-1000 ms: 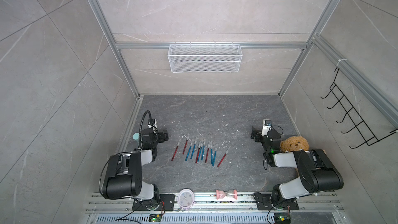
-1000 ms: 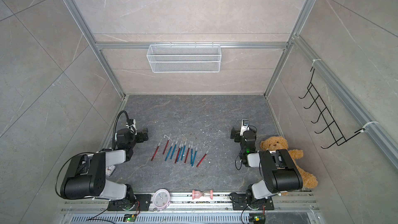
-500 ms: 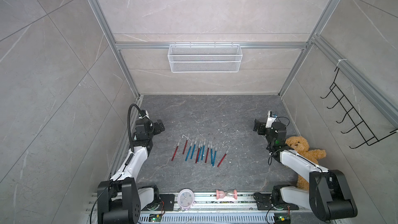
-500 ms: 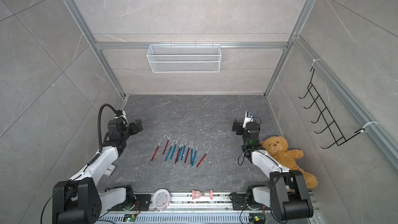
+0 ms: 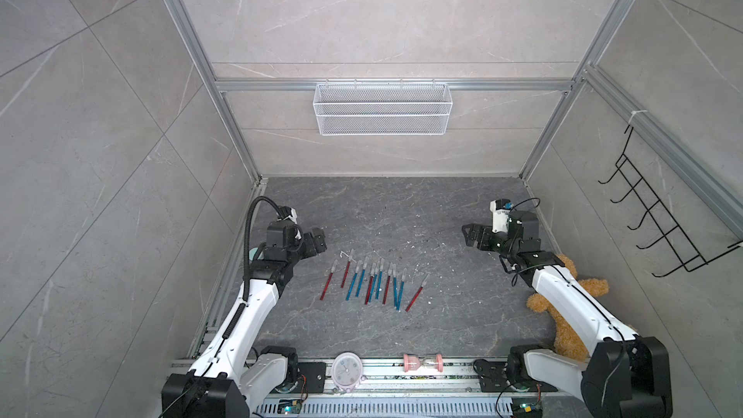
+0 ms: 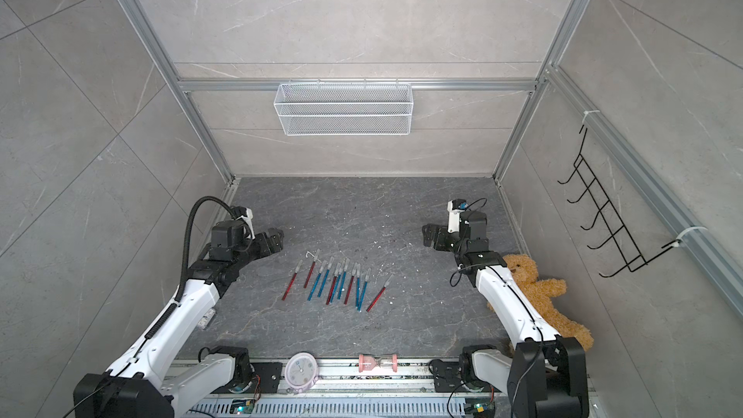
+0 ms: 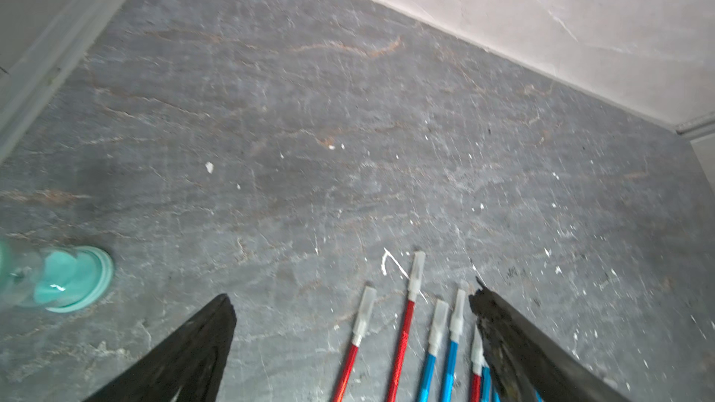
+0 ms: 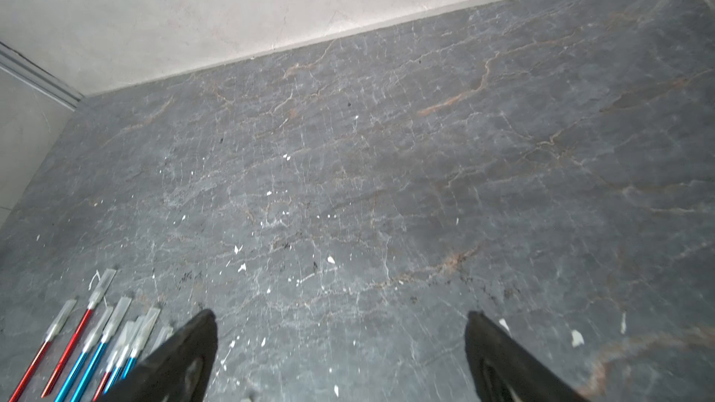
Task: Remove protective caps from carving knives
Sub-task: Pick up the carving knife from the center of the board.
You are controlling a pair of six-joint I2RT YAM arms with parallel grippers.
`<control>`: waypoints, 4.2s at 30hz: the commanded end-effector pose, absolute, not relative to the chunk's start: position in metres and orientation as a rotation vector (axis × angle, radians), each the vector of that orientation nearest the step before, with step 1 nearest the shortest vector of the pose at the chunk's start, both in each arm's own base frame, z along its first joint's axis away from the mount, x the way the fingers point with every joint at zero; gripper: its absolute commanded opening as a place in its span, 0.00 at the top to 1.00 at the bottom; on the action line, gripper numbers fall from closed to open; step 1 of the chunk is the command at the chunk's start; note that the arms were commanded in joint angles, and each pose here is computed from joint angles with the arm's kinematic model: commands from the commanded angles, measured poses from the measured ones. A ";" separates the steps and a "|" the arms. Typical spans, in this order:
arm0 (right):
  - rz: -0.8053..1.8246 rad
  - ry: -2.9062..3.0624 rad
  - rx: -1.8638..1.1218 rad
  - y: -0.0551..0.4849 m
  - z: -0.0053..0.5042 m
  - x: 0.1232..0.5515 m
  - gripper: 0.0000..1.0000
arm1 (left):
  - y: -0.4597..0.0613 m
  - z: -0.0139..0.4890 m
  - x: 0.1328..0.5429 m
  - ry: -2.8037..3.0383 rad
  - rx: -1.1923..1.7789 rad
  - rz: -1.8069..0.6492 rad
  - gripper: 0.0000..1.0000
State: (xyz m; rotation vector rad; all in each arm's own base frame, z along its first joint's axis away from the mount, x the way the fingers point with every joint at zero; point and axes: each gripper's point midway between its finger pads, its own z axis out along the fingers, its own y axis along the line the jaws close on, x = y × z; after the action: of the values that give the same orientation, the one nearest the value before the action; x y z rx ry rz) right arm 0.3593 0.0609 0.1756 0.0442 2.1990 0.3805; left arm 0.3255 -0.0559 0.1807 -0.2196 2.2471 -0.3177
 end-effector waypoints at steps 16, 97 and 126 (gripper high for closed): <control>0.302 2.387 0.156 0.043 0.171 0.283 0.00 | -0.176 0.184 0.292 2.387 0.154 -0.372 0.03; 0.459 2.419 0.308 0.054 0.129 0.251 0.07 | -0.379 0.021 0.205 2.783 0.931 -0.107 0.65; 0.496 2.410 0.281 0.059 0.135 0.252 0.13 | -0.379 0.027 0.205 2.763 0.912 -0.114 1.00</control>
State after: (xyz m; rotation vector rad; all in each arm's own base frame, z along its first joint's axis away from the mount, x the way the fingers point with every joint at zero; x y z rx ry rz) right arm 0.2523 0.0550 0.1347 0.2940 2.4103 0.4717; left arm 0.2064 -0.3802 0.0194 0.9119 2.7763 -0.1166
